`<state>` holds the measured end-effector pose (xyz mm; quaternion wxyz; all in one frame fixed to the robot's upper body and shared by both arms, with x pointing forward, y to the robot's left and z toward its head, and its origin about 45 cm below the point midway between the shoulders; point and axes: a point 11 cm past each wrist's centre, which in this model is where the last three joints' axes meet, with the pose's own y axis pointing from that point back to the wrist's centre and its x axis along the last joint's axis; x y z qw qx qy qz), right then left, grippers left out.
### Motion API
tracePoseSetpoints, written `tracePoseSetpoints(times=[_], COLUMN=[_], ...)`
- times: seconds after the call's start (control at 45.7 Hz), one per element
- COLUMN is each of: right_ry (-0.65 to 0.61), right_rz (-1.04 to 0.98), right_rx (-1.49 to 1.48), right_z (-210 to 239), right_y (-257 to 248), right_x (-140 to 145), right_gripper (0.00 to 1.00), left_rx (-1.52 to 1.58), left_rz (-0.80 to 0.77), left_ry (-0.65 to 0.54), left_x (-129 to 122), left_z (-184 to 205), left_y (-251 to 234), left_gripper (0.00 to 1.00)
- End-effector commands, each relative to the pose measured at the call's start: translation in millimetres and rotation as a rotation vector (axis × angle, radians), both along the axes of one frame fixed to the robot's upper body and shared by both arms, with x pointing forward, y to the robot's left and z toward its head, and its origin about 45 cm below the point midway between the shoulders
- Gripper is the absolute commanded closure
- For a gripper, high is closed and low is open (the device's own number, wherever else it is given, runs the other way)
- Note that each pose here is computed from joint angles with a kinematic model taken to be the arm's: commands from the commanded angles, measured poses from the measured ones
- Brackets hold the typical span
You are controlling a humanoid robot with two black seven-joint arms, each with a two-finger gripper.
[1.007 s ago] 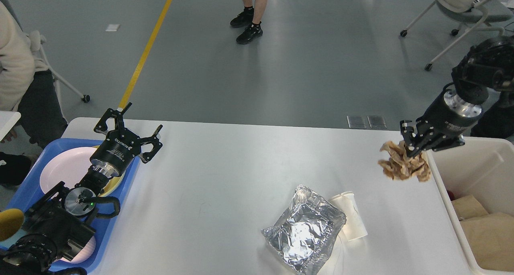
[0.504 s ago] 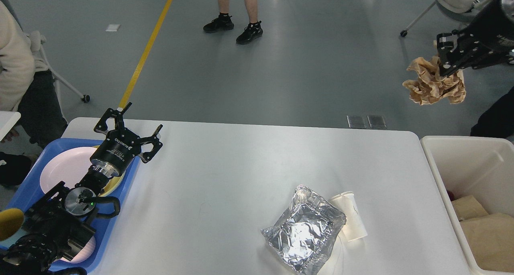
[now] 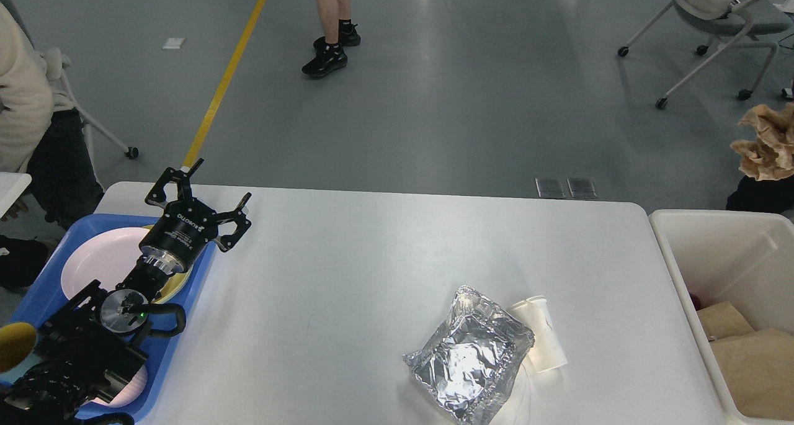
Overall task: Tidy desktop
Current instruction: 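Lift the brown paper and carry it over the bin, releasing it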
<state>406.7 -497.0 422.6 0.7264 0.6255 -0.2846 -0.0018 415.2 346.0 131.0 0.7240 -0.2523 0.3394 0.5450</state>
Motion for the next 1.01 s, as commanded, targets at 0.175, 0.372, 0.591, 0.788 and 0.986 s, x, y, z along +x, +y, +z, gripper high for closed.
tracePoseSetpoints(times=[0.175, 0.372, 0.591, 0.788, 0.986], right_ry=[0.040, -0.084, -0.169, -0.166, -0.149], right_rz=[-0.145, -0.094, -0.048, -0.073, -0.069], right_rx=[-0.060, -0.209, -0.288, -0.240, -0.235], right_z=[-74.1, -130.4, -205.9, -234.0, -242.6], right_y=[-81.4, -110.4, -125.1, -120.5, -117.9], right_x=[-46.8, -55.8, -86.1, -99.1, -103.0], right_gripper=[1.00, 1.00, 1.00, 1.00, 1.00], left_rx=[0.000, 0.000, 0.000, 0.000, 0.000], left_rz=[0.000, 0.000, 0.000, 0.000, 0.000], left_ry=[0.000, 0.000, 0.000, 0.000, 0.000], left_x=[0.0, 0.0, 0.0, 0.0, 0.0], left_z=[0.1, 0.1, 0.1, 0.1, 0.1], left_y=[0.2, 0.2, 0.2, 0.2, 0.2], left_gripper=[0.03, 0.03, 0.03, 0.03, 0.03])
